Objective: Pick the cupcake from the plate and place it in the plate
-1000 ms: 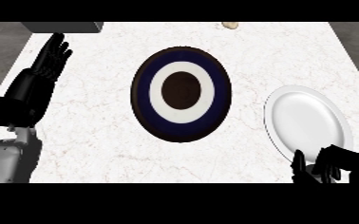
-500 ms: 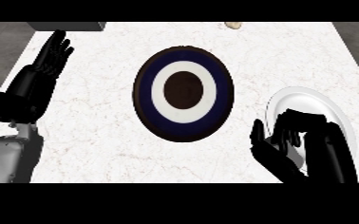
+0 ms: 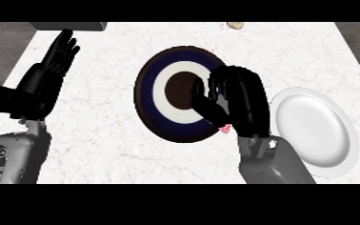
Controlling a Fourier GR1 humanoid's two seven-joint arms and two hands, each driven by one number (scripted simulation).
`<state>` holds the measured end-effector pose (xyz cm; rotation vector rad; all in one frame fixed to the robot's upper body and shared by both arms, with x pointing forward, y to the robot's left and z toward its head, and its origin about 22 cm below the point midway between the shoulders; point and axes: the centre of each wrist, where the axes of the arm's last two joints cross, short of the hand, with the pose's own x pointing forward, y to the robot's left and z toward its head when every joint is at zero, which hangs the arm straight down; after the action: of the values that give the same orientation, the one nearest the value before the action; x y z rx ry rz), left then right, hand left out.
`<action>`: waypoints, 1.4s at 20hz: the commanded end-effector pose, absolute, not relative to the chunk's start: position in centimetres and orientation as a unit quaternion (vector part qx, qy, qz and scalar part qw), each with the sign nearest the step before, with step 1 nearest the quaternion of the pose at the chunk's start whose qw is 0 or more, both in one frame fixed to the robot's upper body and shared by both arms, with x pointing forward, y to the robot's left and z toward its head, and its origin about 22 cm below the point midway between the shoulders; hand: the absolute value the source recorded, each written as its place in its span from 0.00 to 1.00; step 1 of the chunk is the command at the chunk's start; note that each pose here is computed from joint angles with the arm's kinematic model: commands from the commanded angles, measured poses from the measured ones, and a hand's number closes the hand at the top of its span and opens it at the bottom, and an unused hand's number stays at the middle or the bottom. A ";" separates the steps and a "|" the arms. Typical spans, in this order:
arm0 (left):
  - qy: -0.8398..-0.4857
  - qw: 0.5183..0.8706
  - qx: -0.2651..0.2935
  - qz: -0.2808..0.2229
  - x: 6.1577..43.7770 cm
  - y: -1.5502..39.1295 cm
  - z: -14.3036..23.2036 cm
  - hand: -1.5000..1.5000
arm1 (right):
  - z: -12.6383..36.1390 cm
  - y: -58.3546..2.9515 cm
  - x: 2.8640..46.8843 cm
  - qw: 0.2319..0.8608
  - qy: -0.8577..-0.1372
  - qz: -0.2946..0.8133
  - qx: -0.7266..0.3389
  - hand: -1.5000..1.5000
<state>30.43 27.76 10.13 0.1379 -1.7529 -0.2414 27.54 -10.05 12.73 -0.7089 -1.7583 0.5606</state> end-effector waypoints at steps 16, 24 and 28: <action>-0.769 0.627 0.042 -0.114 30.4 28.3 11.4 0.50 | 5.6 -4.4 37.1 0.630 -0.690 0.231 -0.272 0.00; -0.768 0.628 0.044 -0.116 30.8 26.9 10.6 0.50 | 7.6 -4.4 38.1 0.587 -0.773 0.104 -0.216 0.00; -0.767 0.631 0.043 -0.112 30.1 26.3 10.8 0.50 | 8.3 -5.5 38.1 0.592 -0.788 0.044 -0.161 0.00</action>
<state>30.49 26.70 10.51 0.1028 -1.7563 -0.2603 38.21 -4.59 8.23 -0.4620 -1.7957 0.2341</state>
